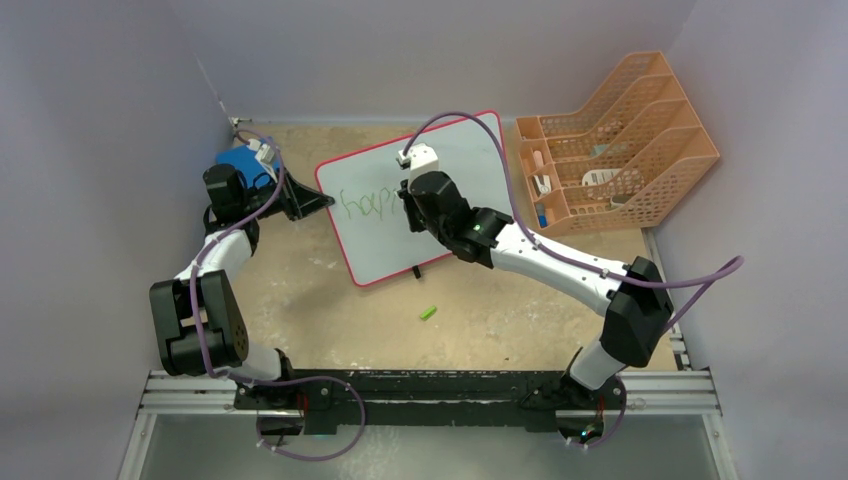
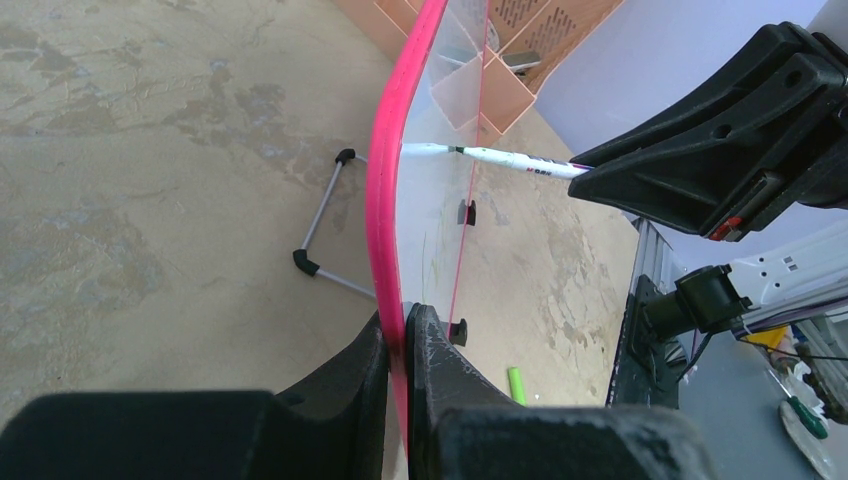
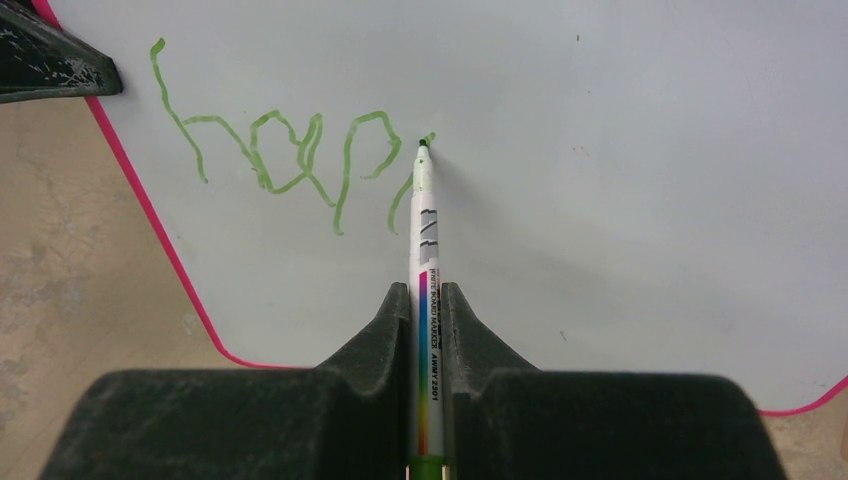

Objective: Write a sentence on the whiteboard

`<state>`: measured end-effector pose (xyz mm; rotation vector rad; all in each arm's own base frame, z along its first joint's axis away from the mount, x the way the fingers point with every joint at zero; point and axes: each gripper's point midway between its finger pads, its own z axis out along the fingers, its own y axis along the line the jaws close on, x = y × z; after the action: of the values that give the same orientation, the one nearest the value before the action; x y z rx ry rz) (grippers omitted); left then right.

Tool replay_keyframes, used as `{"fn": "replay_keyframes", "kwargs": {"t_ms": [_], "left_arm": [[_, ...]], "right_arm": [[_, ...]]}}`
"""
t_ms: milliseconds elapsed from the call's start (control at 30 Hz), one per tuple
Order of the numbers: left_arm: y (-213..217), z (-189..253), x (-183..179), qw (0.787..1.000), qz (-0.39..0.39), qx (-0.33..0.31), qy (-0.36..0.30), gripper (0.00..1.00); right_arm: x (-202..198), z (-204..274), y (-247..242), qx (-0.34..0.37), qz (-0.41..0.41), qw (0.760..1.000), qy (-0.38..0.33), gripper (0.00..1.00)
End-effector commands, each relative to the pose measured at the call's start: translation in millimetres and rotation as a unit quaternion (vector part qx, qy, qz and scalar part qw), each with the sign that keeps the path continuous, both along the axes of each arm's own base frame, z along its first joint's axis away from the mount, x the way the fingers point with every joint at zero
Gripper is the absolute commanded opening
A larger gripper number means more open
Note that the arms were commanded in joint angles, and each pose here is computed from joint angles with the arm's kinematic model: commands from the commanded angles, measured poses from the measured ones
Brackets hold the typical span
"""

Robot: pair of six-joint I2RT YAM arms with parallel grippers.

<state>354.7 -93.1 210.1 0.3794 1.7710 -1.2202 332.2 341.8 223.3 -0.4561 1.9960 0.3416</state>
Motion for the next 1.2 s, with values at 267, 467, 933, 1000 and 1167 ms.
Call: {"fn": "replay_keyframes", "kwargs": {"t_ms": [267, 467, 933, 1000, 1167], "left_arm": [[-6.2, 11.8, -0.9, 0.999, -0.014, 0.014, -0.036, 0.00], [-6.1, 11.7, -0.8, 0.999, -0.014, 0.015, -0.037, 0.00], [-6.2, 12.1, -0.7, 0.999, -0.014, 0.014, -0.036, 0.00], [-6.1, 11.8, -0.8, 0.999, -0.014, 0.014, -0.036, 0.00], [-6.2, 11.7, -1.0, 0.999, -0.014, 0.014, -0.036, 0.00]], "right_arm": [[17.3, 33.2, -12.2, 0.024, -0.035, 0.998, -0.037, 0.00], [17.4, 33.0, -15.3, 0.023, -0.039, 0.998, -0.036, 0.00], [12.8, 25.6, -23.8, 0.017, -0.046, 0.998, -0.025, 0.00], [11.3, 24.7, -23.7, 0.018, -0.043, 0.999, -0.023, 0.00], [7.8, 20.9, -23.8, 0.019, -0.039, 0.999, -0.014, 0.00]]}}
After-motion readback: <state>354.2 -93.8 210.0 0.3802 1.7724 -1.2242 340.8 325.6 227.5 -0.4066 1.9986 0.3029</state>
